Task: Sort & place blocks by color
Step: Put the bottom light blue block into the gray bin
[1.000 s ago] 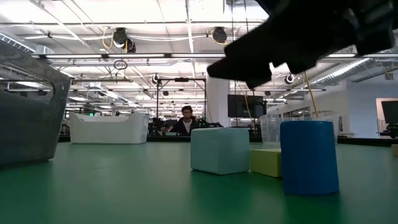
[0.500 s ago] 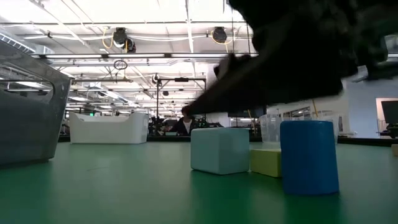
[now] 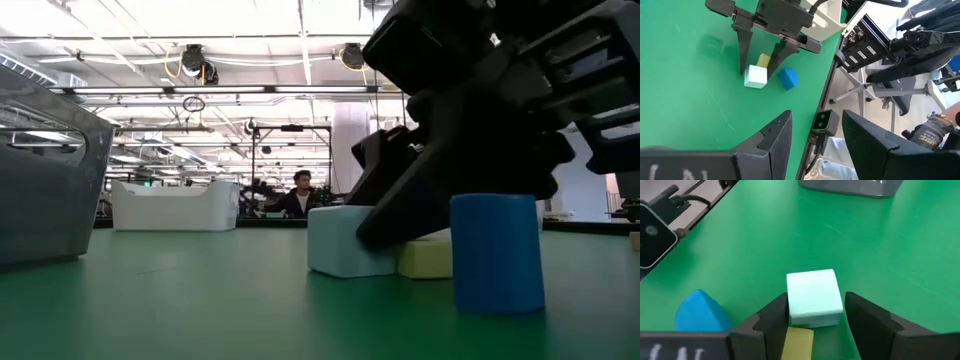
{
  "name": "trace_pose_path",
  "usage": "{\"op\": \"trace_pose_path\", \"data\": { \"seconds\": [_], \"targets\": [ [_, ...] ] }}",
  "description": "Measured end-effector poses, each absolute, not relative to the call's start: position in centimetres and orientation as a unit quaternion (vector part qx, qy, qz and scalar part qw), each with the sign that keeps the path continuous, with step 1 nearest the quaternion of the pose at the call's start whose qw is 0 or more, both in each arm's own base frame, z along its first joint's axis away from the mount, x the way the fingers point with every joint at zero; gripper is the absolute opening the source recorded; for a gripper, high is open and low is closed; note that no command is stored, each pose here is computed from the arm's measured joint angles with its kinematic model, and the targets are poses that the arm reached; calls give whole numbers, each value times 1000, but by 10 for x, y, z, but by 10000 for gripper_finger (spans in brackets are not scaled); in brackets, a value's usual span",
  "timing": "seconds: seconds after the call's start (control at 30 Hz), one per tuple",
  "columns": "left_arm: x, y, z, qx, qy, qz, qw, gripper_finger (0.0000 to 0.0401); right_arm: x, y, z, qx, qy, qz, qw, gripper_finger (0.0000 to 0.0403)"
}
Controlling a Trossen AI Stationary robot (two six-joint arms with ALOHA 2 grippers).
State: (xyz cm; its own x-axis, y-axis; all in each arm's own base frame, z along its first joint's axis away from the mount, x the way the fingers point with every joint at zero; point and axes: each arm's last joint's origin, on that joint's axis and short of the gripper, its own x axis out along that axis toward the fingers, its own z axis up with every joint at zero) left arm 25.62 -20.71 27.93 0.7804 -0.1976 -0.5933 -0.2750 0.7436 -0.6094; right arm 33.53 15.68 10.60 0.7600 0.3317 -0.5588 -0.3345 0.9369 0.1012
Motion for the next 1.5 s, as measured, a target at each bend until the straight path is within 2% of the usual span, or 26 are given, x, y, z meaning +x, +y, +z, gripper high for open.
{"op": "trace_pose_path", "data": {
  "seconds": [0.27, 0.4, 0.57, 0.73, 0.9, 1.1, 1.23, 1.33, 1.5],
  "targets": [
    [256, -207, 279, -356, 331, 22, 874, 175, 336, 155, 106, 2, 296, 174, 939, 118],
    [256, -207, 279, -356, 330, 22, 874, 175, 336, 154, 116, 18, 289, 170, 942, 118],
    [257, -206, 280, -347, 319, 32, 881, 175, 332, 146, 150, 62, 270, 156, 948, 128],
    [259, -201, 281, -335, 274, 80, 898, 175, 315, 132, 186, 102, 301, 130, 939, 131],
    [268, -194, 281, -309, 260, 85, 911, 175, 284, 119, 222, 151, 337, 74, 926, 124],
    [296, -204, 270, -167, 214, 23, 962, 175, 234, 115, 257, 198, 382, 63, 900, 140],
    [311, -209, 253, -58, 207, 0, 977, 175, 204, 120, 267, 257, 427, 56, 865, 139],
    [320, -203, 243, -48, 215, 14, 975, 175, 186, 130, 268, 297, 466, 56, 831, 136],
    [336, -191, 221, -100, 238, 53, 965, 175, 165, 147, 261, 311, 529, 43, 789, 140]
  ]
}}
